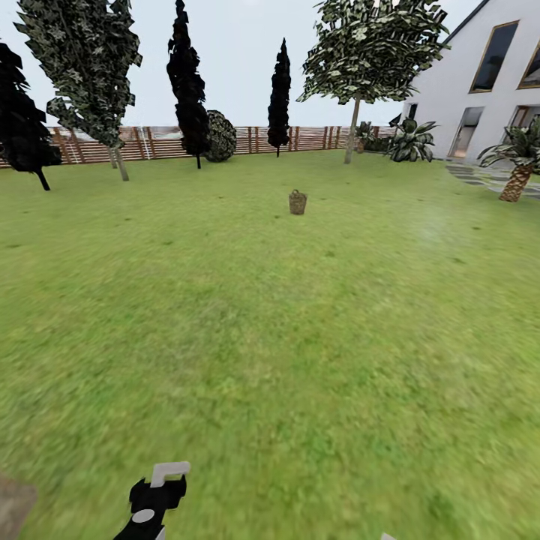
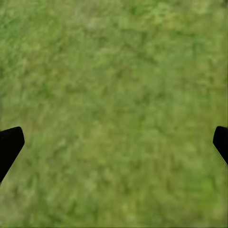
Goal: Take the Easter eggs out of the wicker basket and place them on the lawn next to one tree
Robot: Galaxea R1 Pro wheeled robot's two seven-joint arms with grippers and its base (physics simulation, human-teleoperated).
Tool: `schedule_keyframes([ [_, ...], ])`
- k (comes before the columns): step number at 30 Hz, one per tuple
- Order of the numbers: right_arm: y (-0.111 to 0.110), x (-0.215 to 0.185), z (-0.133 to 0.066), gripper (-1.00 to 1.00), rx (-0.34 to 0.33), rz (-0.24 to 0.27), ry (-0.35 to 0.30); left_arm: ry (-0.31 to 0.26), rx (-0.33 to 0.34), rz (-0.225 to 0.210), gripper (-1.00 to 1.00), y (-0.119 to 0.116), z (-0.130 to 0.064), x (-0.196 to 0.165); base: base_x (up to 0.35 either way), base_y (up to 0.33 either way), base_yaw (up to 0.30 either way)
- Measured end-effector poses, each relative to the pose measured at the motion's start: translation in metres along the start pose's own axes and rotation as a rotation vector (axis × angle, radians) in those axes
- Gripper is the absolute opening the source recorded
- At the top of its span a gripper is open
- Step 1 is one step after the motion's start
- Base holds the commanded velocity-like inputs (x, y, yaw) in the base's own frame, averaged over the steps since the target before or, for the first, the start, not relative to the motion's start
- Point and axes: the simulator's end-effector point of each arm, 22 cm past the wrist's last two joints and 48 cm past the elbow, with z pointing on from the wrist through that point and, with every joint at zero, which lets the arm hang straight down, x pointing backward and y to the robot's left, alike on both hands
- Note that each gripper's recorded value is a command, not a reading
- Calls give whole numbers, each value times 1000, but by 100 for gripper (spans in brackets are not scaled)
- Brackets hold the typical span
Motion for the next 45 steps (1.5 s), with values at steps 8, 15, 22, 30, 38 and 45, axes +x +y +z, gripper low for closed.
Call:
schedule_keyframes([
  [8,-1,2,0,100,1,1,4,1,-1,3,100,1,0,0,330,0,0],
  [15,-1,2,0,100,1,1,5,0,0,4,100,0,0,0,330,0,0],
  [22,-1,2,0,100,1,0,3,-1,-1,5,100,1,0,0,330,0,0],
  [30,0,2,0,100,0,-1,4,-2,-1,5,100,1,0,0,330,0,0],
  [38,1,3,0,100,0,-1,6,-1,1,5,100,0,0,0,330,0,0],
  [45,0,3,0,100,0,-1,5,-1,1,6,100,0,0,0,330,0,0],
])
